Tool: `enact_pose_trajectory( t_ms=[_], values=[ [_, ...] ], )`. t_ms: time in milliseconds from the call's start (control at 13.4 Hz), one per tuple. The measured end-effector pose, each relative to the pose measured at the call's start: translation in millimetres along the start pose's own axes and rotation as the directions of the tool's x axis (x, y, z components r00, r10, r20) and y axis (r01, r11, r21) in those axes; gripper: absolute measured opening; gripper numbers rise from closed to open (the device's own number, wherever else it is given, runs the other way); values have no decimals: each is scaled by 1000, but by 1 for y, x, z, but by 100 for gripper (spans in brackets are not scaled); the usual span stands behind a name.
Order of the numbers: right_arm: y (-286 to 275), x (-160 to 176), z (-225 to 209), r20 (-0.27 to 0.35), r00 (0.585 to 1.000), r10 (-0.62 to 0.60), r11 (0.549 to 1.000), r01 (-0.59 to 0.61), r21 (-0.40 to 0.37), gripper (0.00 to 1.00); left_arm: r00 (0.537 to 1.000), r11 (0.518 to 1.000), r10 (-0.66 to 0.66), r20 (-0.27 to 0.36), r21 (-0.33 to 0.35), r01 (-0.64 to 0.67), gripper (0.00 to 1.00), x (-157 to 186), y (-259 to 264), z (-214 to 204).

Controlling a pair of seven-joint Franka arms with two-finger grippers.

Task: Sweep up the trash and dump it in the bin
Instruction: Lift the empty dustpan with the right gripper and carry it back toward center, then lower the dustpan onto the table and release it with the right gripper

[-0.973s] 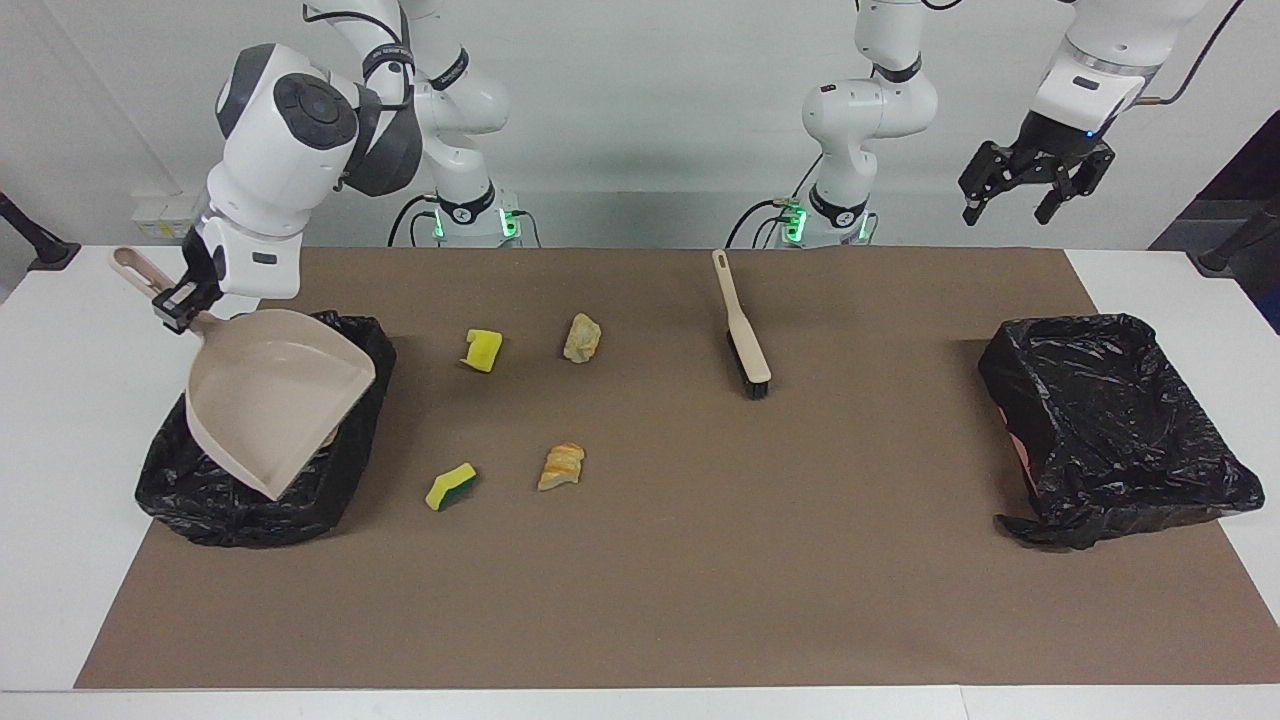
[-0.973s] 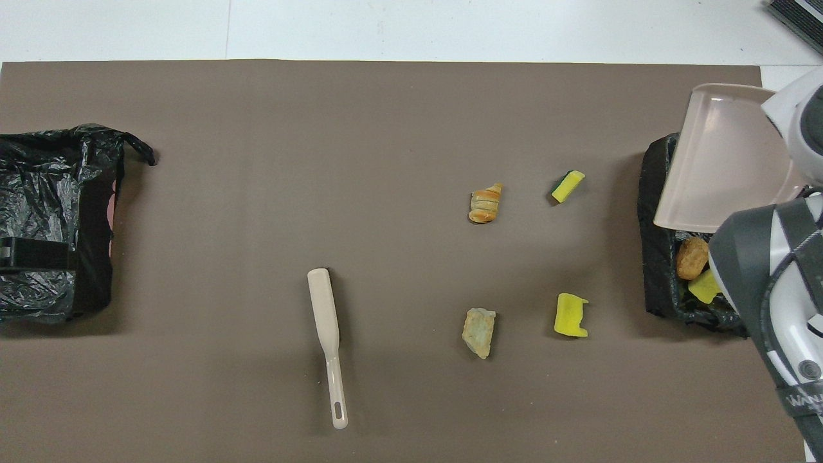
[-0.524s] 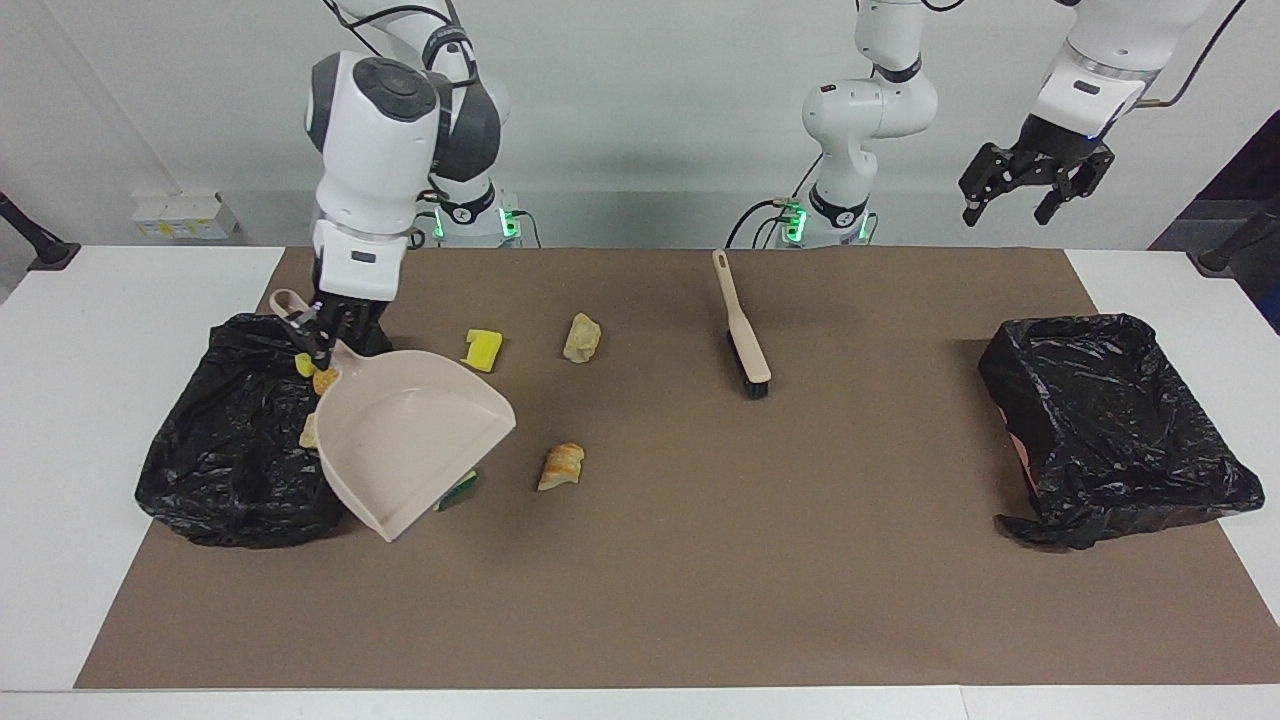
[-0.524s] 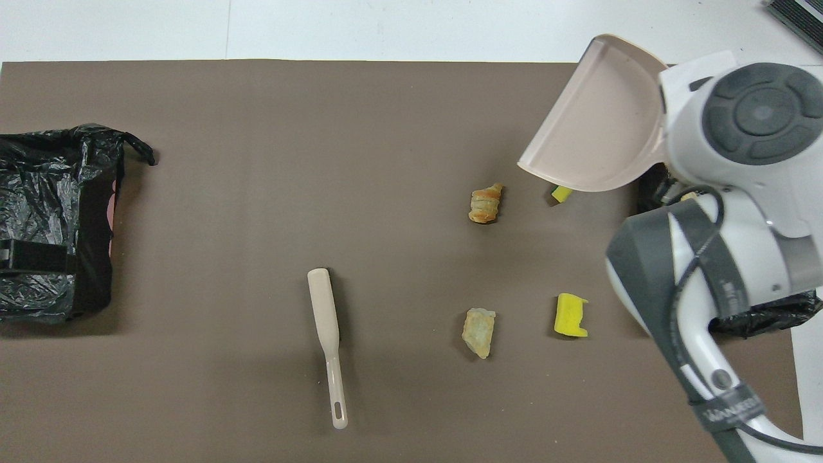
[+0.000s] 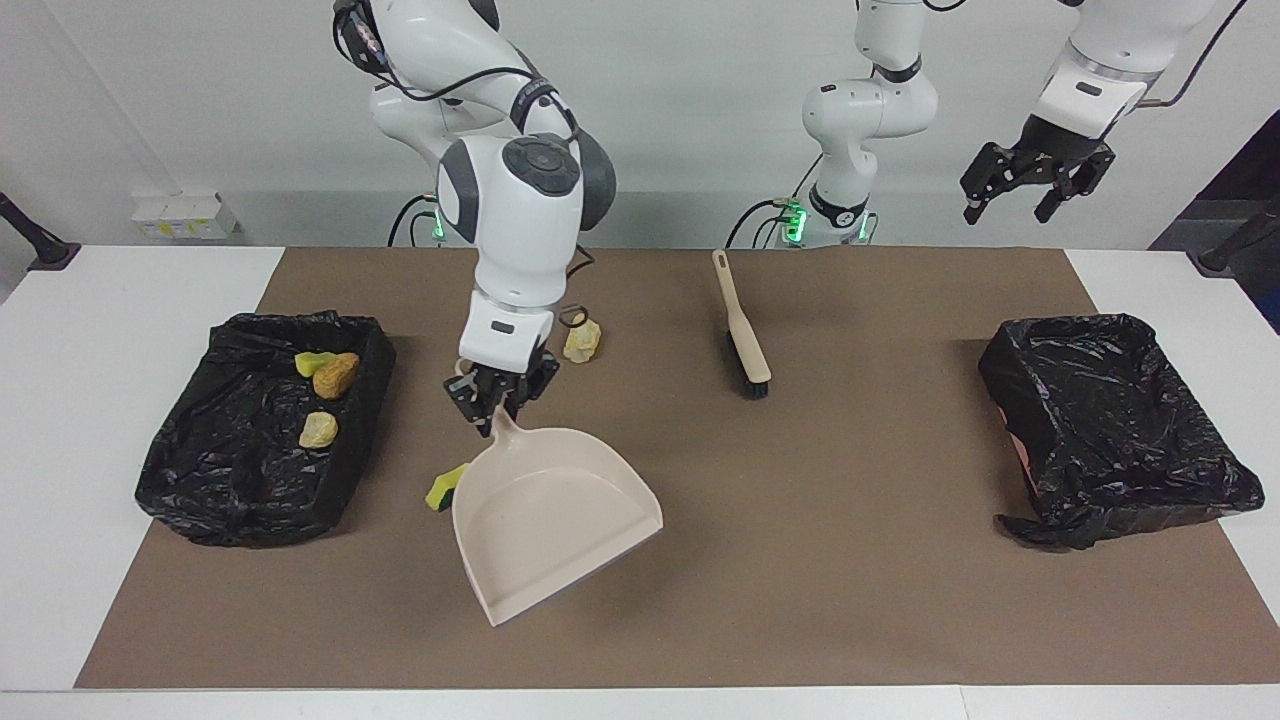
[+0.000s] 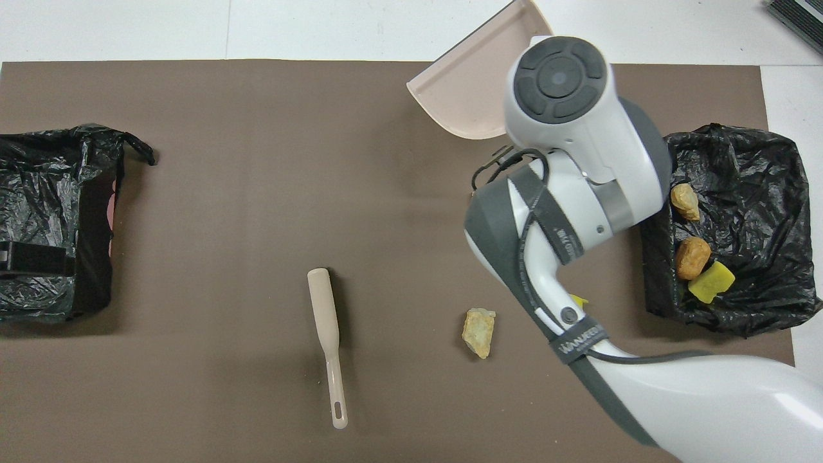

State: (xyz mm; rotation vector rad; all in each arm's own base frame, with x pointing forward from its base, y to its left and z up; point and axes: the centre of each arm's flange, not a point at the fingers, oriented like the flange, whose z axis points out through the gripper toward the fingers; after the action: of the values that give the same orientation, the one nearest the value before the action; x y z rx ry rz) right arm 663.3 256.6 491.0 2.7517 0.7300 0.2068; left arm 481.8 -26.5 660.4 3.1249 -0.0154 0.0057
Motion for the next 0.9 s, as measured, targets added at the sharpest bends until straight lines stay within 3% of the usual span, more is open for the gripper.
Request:
enact_pose_trajectory(
  t_ms=[225, 449, 898],
  values=[
    [-76, 29, 15, -5, 991, 132, 990, -132, 50, 32, 1000, 1000, 0, 1, 0, 0, 100, 0, 0, 0],
    [-149, 42, 34, 50, 954, 295, 945, -299, 132, 32, 1000, 1000, 0, 2, 0, 0, 100, 0, 0, 0],
    [-198, 50, 48, 150, 894, 422, 862, -447, 239, 32, 1000, 1000, 0, 3, 0, 0, 100, 0, 0, 0]
  ],
)
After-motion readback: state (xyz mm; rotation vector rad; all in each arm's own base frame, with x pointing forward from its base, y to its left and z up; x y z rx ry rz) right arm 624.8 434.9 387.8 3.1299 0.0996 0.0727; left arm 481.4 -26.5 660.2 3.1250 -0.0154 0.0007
